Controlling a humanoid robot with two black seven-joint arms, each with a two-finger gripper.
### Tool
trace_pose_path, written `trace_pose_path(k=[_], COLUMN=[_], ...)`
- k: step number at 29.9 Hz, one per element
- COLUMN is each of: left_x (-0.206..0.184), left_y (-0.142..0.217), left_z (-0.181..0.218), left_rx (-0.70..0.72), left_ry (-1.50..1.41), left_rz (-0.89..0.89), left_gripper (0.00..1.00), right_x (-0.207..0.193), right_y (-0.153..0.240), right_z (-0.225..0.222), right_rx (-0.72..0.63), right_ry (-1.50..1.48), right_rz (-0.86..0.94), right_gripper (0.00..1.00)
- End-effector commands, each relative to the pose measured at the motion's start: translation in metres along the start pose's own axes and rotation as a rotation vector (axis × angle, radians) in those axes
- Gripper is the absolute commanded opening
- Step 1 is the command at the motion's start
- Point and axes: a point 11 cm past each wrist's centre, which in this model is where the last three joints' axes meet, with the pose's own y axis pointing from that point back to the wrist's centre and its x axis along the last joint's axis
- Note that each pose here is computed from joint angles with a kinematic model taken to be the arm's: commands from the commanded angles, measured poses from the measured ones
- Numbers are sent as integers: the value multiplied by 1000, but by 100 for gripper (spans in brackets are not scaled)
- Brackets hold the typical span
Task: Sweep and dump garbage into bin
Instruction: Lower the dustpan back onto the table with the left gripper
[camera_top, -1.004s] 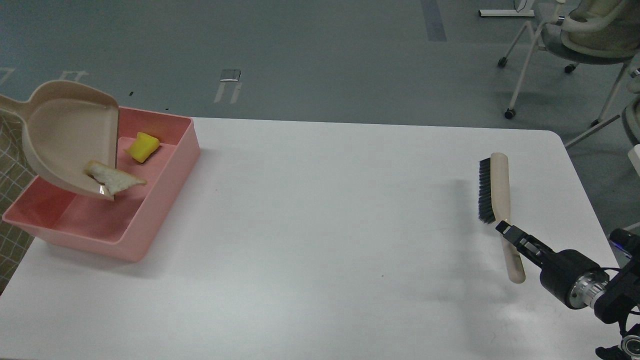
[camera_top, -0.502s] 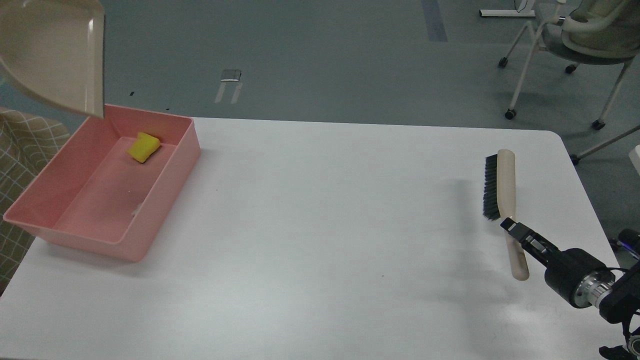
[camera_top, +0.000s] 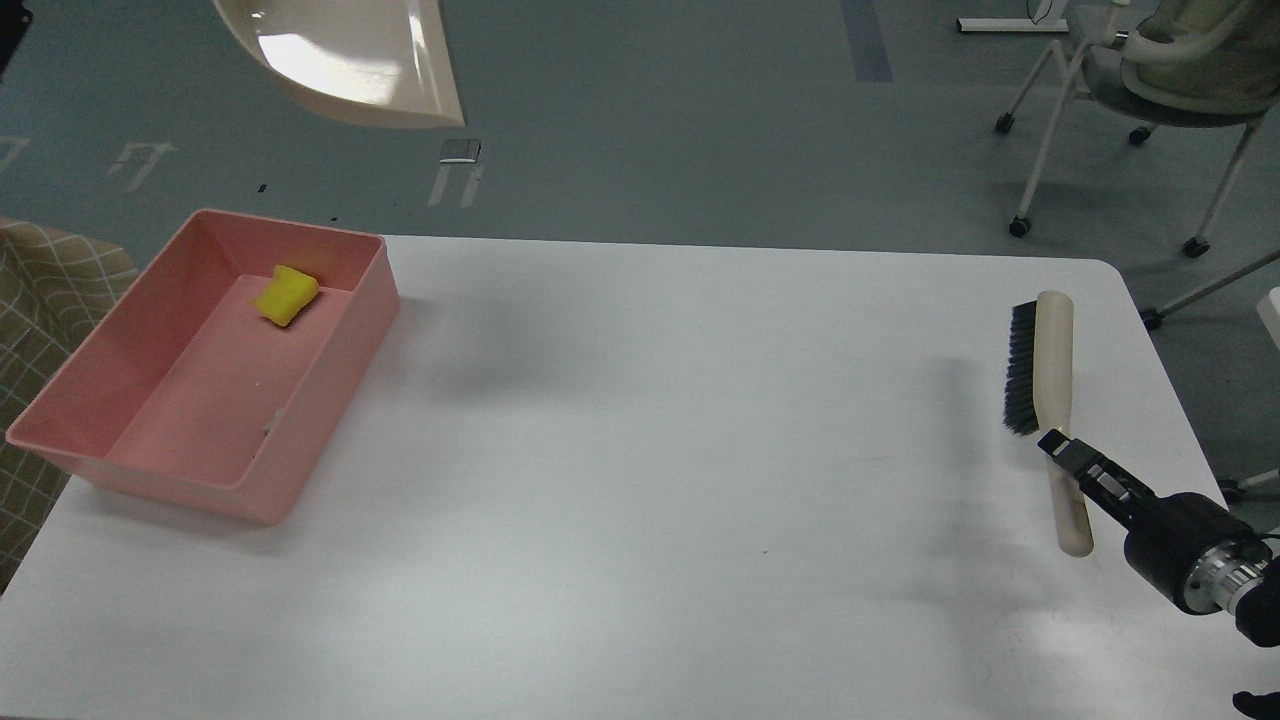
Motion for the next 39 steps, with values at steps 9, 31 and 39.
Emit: trace_pose_path(k=[9, 31, 39], left_x=[-206, -281, -261], left_y=[-56, -29, -12], left_z=[-81, -131, -141], left_rx=[90, 238, 276], left_ry=[237, 191, 173], left_rz=[-340, -412, -383], left_gripper=[0, 0, 0], right_x=[28, 3, -15], right_y=[9, -1, 3], right_z=[7, 3, 10], right_rx=[-48, -51, -62], right_ry=[139, 251, 242], right_rz=[-13, -147, -194], right_gripper=[5, 6, 6])
